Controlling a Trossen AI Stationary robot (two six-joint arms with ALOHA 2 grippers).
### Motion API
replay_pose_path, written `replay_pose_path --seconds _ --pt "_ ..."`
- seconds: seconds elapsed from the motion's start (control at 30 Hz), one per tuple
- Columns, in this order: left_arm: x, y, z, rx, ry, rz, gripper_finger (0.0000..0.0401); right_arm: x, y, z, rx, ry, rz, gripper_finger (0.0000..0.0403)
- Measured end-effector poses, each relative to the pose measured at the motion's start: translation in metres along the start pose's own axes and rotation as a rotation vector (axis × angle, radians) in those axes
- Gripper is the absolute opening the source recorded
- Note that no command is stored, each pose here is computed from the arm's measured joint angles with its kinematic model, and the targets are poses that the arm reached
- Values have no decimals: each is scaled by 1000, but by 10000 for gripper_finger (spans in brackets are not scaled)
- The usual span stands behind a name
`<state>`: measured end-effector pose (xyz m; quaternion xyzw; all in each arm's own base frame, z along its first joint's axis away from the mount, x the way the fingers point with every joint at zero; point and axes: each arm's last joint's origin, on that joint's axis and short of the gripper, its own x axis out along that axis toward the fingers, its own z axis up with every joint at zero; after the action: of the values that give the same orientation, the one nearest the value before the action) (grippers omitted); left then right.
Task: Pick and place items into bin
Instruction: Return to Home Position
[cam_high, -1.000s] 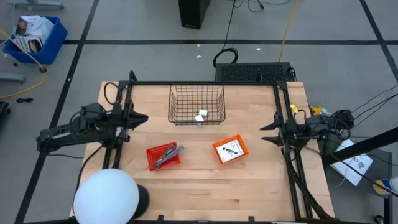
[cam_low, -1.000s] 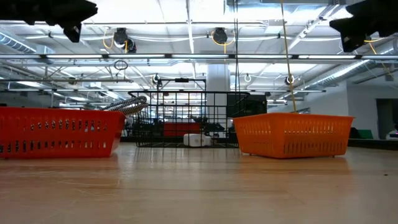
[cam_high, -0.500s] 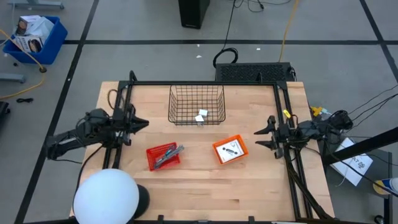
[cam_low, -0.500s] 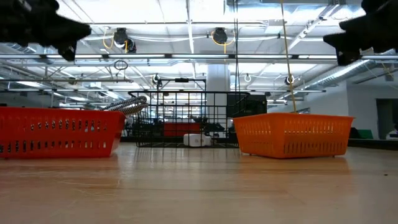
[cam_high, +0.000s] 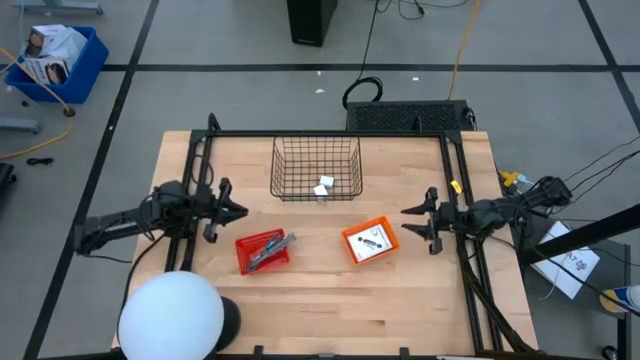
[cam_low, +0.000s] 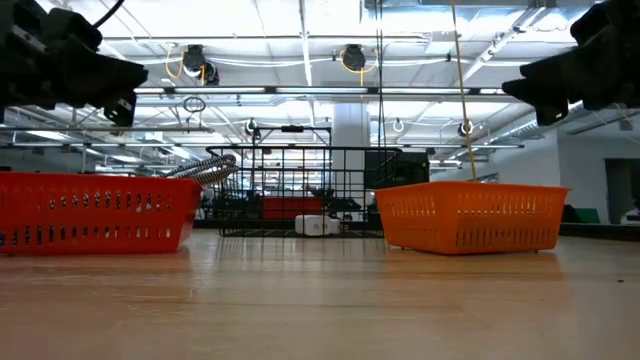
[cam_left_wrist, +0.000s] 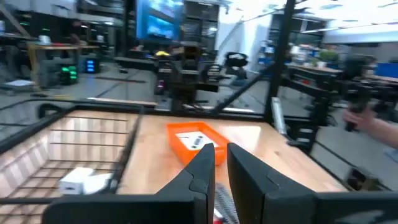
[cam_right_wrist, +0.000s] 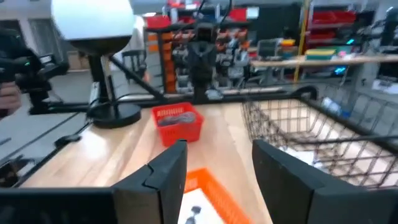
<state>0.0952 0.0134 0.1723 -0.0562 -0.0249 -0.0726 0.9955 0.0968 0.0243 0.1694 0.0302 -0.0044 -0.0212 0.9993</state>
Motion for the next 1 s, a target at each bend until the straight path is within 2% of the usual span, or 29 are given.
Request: replay_pose_path --seconds 0.13,0.37,0.53,1.0 --pt "1 -3 0 11 4 -24 47 3 1 -5 12 53 -2 173" --pt "2 2 -4 -24 26 139 47 7 -2 -12 73 106 -167 177" --pt "3 4 -5 12 36 202 47 8 -1 -12 72 111 -162 173" --pt "3 5 -5 7 30 205 47 8 -1 -12 73 109 -159 177"
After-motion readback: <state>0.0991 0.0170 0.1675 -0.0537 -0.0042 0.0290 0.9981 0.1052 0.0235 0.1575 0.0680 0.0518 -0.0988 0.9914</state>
